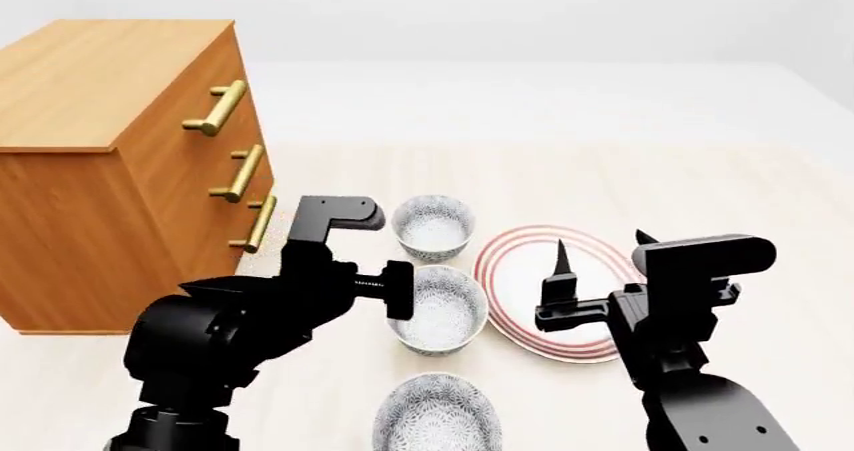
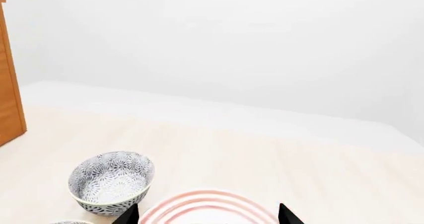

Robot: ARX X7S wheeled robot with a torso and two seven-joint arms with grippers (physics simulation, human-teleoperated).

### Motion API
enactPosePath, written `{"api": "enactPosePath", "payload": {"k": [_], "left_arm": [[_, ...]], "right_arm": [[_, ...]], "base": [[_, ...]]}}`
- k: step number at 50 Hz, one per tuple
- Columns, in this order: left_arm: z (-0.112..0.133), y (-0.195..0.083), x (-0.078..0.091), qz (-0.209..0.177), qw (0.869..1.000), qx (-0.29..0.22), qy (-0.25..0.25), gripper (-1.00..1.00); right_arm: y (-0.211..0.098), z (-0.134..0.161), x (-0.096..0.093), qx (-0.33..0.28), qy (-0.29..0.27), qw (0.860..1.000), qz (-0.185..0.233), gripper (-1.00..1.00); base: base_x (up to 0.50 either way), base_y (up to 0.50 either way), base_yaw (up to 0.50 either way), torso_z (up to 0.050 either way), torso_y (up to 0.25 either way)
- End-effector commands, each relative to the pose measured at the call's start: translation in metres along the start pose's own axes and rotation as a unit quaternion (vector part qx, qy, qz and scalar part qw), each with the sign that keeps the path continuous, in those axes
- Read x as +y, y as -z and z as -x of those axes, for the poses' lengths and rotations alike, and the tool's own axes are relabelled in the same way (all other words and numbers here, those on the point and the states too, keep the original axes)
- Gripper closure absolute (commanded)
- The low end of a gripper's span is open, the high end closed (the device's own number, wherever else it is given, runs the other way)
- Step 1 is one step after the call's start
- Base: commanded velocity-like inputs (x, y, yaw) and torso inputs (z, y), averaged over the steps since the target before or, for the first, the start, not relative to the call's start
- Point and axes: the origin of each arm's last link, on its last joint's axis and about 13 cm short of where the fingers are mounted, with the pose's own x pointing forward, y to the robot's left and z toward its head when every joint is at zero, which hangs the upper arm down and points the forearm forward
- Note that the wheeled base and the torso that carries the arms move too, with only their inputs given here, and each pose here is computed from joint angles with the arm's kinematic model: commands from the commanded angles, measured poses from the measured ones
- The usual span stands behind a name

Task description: Stack the bowl in the middle on the bowl at the back.

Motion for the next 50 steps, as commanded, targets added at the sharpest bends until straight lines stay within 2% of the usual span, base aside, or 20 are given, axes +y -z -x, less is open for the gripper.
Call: {"api": "enactPosePath", "payload": {"k": [1,12,29,38,50], "left_arm": [[-0.01,0.006,-0.004,0.023,0.998,0.047,0.02,-1.0],[-0.02,0.021,-0.009,0.013,0.996,0.083,0.032,-1.0],[-0.033,0.022,-0.004,0.045,0.994,0.098,0.024,-1.0],[-0.043,0.029,-0.007,0.05,0.992,0.115,0.024,-1.0],[-0.056,0.034,-0.001,0.071,0.989,0.132,0.006,-1.0]], "right_arm": [[0.002,0.007,-0.008,-0.003,0.013,1.0,-0.007,-1.0],[0.004,0.016,-0.015,-0.003,0.023,1.0,-0.014,-1.0],[0.011,0.026,-0.023,0.003,0.024,1.0,-0.017,-1.0],[0.015,0.023,-0.027,0.009,0.025,0.999,-0.021,-1.0],[0.015,-0.01,-0.004,0.006,0.034,0.999,-0.015,-1.0]], "base": [[0.0,0.0,0.0,0.0,0.0],[0.0,0.0,0.0,0.0,0.0],[0.0,0.0,0.0,0.0,0.0],[0.0,0.0,0.0,0.0,0.0],[0.0,0.0,0.0,0.0,0.0]]}}
